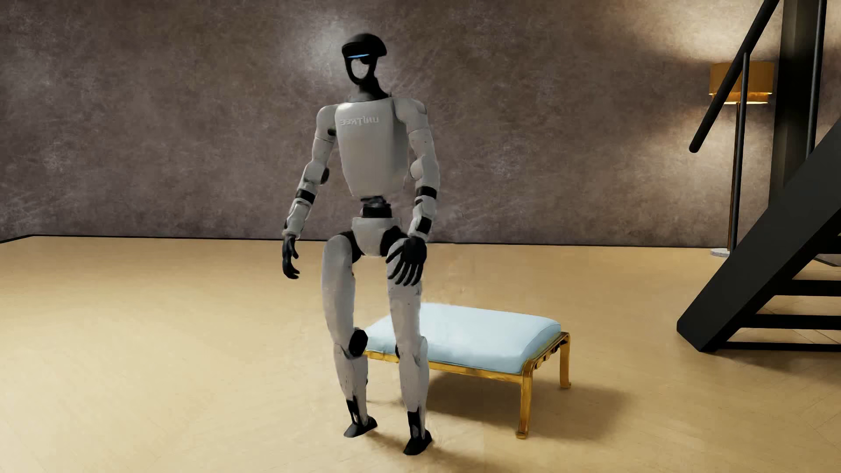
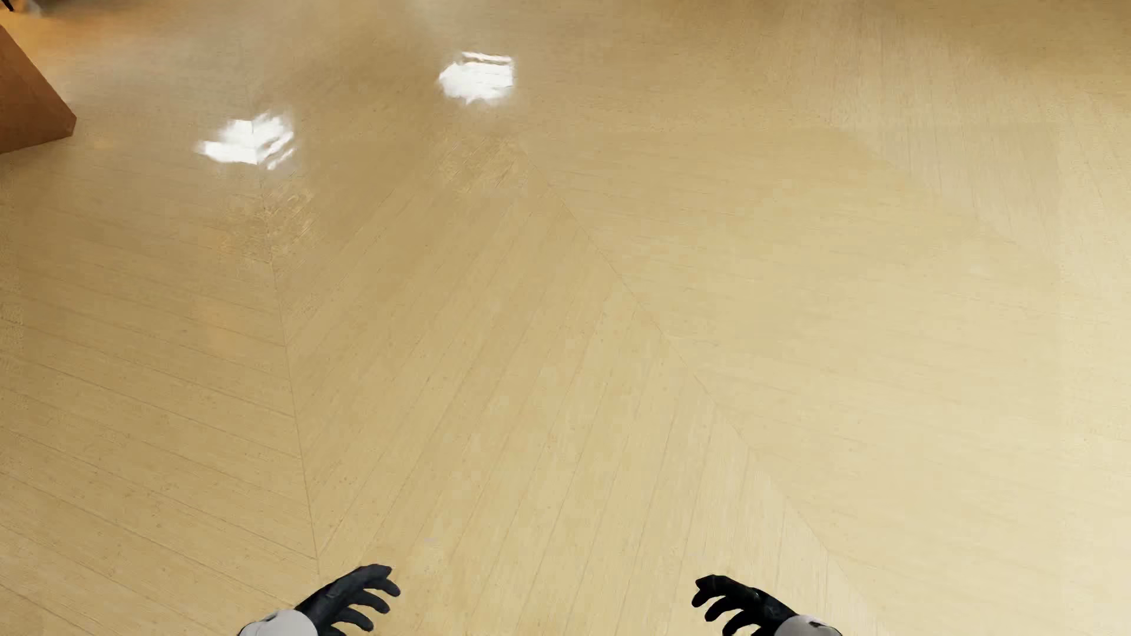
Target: Perch on the light cyan chair
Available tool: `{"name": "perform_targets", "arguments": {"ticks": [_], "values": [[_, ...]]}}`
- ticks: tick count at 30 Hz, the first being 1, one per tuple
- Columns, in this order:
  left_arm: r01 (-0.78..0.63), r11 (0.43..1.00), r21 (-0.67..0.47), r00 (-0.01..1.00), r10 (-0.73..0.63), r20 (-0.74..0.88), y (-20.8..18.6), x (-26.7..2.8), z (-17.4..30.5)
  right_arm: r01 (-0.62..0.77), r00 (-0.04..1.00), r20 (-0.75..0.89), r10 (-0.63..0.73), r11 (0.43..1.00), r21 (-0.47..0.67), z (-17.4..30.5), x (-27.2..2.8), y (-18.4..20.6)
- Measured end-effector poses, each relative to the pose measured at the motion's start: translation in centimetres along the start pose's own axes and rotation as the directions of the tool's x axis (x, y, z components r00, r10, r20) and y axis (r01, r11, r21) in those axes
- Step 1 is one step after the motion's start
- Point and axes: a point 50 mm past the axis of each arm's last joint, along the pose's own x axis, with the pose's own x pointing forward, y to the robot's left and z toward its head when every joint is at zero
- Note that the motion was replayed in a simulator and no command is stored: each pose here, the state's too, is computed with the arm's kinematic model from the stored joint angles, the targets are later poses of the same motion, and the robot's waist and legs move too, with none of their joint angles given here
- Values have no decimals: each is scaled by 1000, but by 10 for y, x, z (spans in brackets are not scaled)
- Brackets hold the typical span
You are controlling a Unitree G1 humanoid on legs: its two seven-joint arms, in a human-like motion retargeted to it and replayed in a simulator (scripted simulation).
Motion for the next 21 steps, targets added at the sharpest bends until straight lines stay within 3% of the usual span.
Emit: {"name": "perform_targets", "arguments": {"ticks": [4,11,21], "values": [[-2,993,-118,978,-23,-206,-27,-9,-46,5,971,-239,7,999,47,-46,-9,15],[138,980,-146,982,-155,-111,-60,-13,-44,-10,980,-197,25,997,76,-55,-19,14],[76,987,-140,987,-94,-131,-46,-12,-44,-61,989,-130,72,994,88,-38,-12,31]]}}
